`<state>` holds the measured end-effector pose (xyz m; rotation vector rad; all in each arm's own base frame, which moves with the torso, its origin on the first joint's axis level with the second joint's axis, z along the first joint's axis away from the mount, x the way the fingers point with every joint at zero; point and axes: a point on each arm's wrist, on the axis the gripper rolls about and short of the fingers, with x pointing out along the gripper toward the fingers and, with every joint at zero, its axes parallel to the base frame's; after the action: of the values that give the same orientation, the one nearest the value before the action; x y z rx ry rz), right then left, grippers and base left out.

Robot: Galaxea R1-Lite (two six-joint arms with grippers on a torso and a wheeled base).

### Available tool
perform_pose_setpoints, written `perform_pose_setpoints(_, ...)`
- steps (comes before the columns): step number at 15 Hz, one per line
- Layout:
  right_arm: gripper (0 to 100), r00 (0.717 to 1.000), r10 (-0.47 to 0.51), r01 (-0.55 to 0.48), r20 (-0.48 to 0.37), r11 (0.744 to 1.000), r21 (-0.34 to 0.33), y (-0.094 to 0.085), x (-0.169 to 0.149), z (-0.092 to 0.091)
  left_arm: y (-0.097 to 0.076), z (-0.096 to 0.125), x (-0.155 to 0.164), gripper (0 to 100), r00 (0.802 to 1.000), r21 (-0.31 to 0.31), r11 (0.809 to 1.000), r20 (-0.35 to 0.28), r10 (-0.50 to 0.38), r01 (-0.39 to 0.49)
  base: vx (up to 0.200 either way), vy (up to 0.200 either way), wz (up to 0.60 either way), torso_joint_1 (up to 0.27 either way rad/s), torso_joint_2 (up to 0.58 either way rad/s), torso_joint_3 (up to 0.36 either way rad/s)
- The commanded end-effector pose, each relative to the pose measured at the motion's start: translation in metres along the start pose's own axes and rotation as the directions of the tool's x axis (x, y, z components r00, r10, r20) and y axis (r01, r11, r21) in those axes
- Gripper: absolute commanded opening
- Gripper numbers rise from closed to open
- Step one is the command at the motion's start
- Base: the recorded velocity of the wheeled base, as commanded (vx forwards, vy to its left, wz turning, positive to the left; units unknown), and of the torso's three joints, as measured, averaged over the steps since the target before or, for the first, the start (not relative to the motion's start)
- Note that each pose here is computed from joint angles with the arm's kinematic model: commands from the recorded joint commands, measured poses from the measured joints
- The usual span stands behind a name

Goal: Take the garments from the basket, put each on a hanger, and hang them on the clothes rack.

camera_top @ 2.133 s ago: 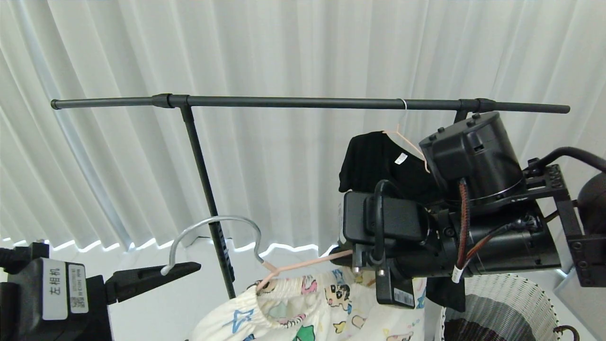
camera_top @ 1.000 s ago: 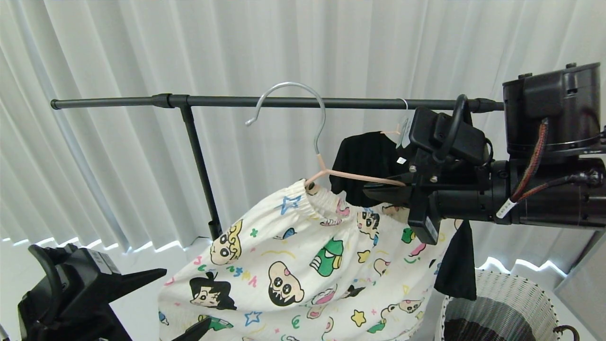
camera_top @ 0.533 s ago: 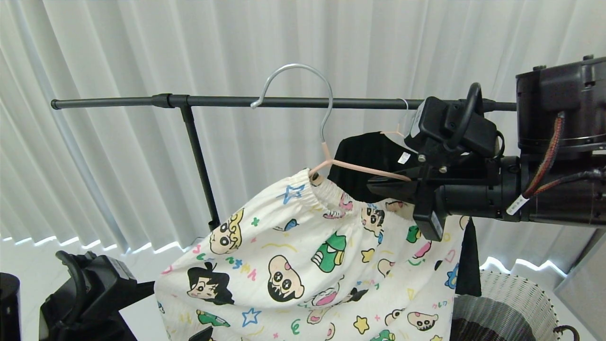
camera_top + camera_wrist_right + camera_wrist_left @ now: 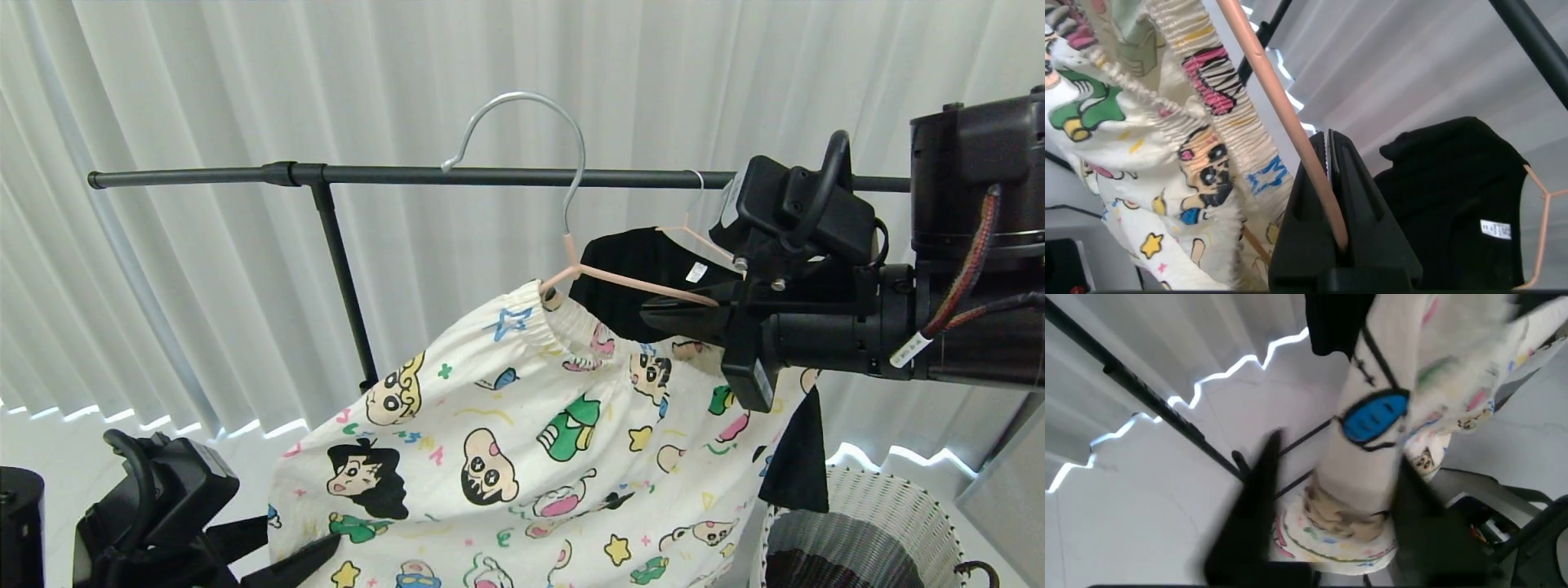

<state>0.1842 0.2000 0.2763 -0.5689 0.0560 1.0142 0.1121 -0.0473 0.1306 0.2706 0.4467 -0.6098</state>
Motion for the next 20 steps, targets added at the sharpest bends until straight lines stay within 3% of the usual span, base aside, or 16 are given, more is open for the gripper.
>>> perform_pose_setpoints(1,0,1.0,-0.003,0.003,0.002,1.0,-0.001,0.0,-0.001,0.0,0.001,0.0,0.001,0,1.0,-0.008,1.0,-0.005,0.01,-0.01,0.0,0.0,0.0,0.0,0.0,0.0)
perform_pose_setpoints(7,0,1.0,-0.015,0.015,-0.006,1.0,0.004,-0.004,0.0,-0.002,0.029,-0.009,0.004,0,0.982,-0.114,0.977,-0.088,0.17,-0.179,0.0,0.0,0.0,0.0,0.0,0.0)
perform_pose_setpoints(12,0,0.998,-0.053,0.052,0.031,0.998,0.031,-0.008,0.006,0.0,0.033,-0.018,0.011,0,0.972,-0.131,0.972,-0.159,0.176,-0.197,0.0,0.0,0.0,0.0,0.0,0.0)
perform_pose_setpoints(13,0,0.993,-0.112,0.11,0.038,0.992,0.06,-0.011,0.011,0.001,0.039,-0.017,0.015,0,0.966,-0.143,0.966,-0.177,0.191,-0.217,0.0,0.0,0.0,0.0,0.0,0.0)
perform_pose_setpoints(16,0,0.985,-0.162,0.155,0.068,0.983,0.1,-0.013,0.015,0.005,0.045,-0.014,0.018,0,0.963,-0.148,0.959,-0.157,0.22,-0.244,0.0,0.0,0.0,0.0,0.0,0.0)
perform_pose_setpoints(20,0,0.986,-0.154,0.147,0.066,0.984,0.1,-0.011,0.017,0.005,0.046,-0.011,0.016,0,0.965,-0.139,0.958,-0.115,0.236,-0.251,0.0,0.0,0.0,0.0,0.0,0.0)
